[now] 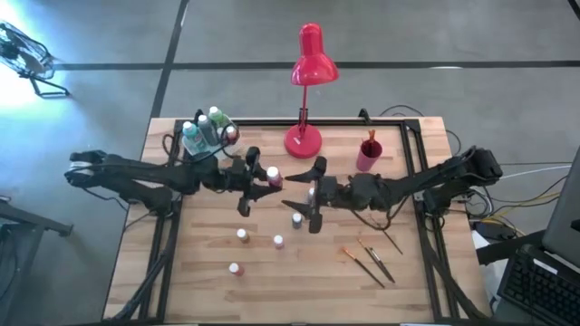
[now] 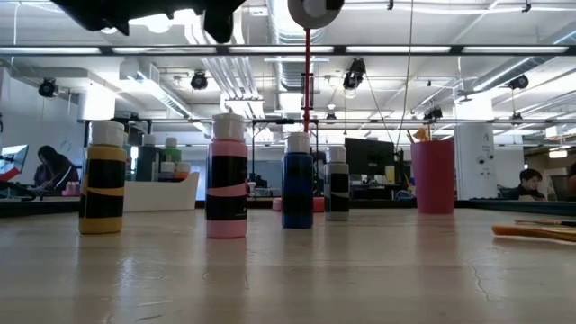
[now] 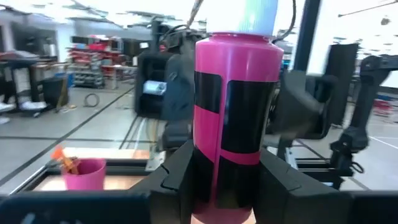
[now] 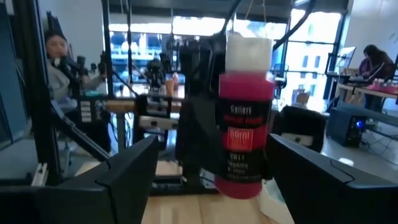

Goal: Pick & Place Paint Supplies
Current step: Put the pink paint bottle into the white bin

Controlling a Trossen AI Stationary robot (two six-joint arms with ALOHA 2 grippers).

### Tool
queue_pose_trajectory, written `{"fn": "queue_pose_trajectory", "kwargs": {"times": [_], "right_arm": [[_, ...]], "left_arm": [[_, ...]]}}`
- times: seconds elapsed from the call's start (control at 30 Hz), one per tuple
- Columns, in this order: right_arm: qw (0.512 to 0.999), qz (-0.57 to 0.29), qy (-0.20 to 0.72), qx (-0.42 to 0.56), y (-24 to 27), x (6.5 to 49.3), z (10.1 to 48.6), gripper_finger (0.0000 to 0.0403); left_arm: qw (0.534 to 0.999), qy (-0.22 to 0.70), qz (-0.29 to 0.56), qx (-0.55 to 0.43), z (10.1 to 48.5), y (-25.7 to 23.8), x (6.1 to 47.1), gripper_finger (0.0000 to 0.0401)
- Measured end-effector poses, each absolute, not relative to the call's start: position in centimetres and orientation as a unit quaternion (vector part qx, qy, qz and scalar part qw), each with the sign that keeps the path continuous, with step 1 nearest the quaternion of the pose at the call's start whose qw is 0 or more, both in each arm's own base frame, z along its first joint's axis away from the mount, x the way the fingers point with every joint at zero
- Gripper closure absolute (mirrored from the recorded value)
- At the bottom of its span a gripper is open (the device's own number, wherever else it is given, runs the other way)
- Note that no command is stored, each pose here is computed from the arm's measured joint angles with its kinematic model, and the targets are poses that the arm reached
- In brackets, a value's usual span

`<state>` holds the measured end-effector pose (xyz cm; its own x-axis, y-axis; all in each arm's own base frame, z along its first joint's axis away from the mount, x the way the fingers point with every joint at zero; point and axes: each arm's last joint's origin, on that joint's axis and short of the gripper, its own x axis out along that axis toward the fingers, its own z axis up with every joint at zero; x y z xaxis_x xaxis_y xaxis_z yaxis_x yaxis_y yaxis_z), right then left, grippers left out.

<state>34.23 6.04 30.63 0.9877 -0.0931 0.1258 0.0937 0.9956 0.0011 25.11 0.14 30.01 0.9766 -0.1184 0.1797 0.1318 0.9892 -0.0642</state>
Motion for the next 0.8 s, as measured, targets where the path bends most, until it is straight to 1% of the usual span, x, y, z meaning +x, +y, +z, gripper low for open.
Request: {"fn": "queue_pose_trajectory", "kwargs": {"times": [0.2,0.37,0.57,0.8], "right_arm": [[0.997,-0.049,-0.058,-0.011,6.2,35.2,31.4,0.0091],[0.996,-0.072,-0.052,-0.021,6.2,35.6,31.5,0.0088],[0.996,-0.075,-0.051,-0.017,6.2,35.9,31.3,0.0118],[0.995,-0.087,-0.049,-0.026,6.2,36.0,31.1,0.0176]], "left_arm": [[0.994,-0.069,-0.078,-0.029,30.3,0.0,26.3,0.0287],[0.992,-0.070,-0.100,-0.017,30.5,-0.3,27.0,0.0287],[0.992,-0.071,-0.101,-0.009,30.9,-0.3,27.3,0.0288],[0.993,-0.057,-0.101,-0.007,30.7,-0.3,27.4,0.0288]]}}
